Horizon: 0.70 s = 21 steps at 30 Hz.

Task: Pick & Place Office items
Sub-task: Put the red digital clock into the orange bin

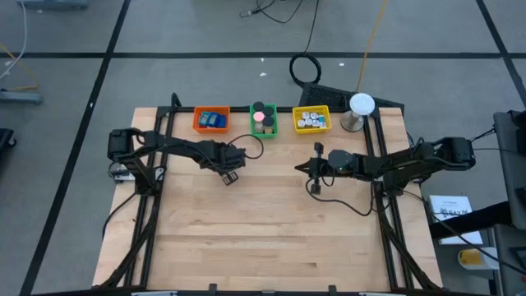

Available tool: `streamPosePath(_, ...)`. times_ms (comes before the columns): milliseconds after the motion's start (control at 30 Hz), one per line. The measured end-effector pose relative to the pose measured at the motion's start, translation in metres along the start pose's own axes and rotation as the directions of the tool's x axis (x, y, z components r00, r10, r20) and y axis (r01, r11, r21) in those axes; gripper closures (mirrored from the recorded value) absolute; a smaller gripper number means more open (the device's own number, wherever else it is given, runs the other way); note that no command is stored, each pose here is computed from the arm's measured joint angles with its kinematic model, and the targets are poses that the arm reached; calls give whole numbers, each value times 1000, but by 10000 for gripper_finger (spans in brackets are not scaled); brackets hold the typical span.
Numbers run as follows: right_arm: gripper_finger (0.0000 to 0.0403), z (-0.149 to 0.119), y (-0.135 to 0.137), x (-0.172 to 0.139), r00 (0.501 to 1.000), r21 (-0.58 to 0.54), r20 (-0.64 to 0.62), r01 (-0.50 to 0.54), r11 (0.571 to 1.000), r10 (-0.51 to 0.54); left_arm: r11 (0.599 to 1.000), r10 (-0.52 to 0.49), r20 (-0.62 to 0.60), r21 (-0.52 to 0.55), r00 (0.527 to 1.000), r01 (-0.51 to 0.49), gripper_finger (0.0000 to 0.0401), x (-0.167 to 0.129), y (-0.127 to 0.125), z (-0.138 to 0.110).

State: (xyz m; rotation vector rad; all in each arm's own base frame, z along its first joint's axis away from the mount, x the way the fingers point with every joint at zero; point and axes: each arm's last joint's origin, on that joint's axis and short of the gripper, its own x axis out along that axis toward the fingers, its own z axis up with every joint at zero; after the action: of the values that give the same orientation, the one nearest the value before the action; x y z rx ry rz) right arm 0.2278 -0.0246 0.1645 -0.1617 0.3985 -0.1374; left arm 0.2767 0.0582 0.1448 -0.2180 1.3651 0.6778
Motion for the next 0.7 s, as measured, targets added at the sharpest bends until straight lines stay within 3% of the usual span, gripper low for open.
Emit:
streamPosePath(367, 402, 0, 0, 0, 1000, 0, 0, 0, 1000, 0, 976, -219, -49, -13, 974, 219, 145, -21, -5, 12)
streamPosePath(500, 402, 0, 0, 0, 1000, 0, 0, 0, 1000, 0, 982, -187, -66, -44, 980, 185, 119, -22, -1, 13)
streamPosePath(700, 402, 0, 0, 0, 1000, -1, 0, 0, 1000, 0, 980, -151, -84, -142, 985, 138, 120, -17, 14, 15)
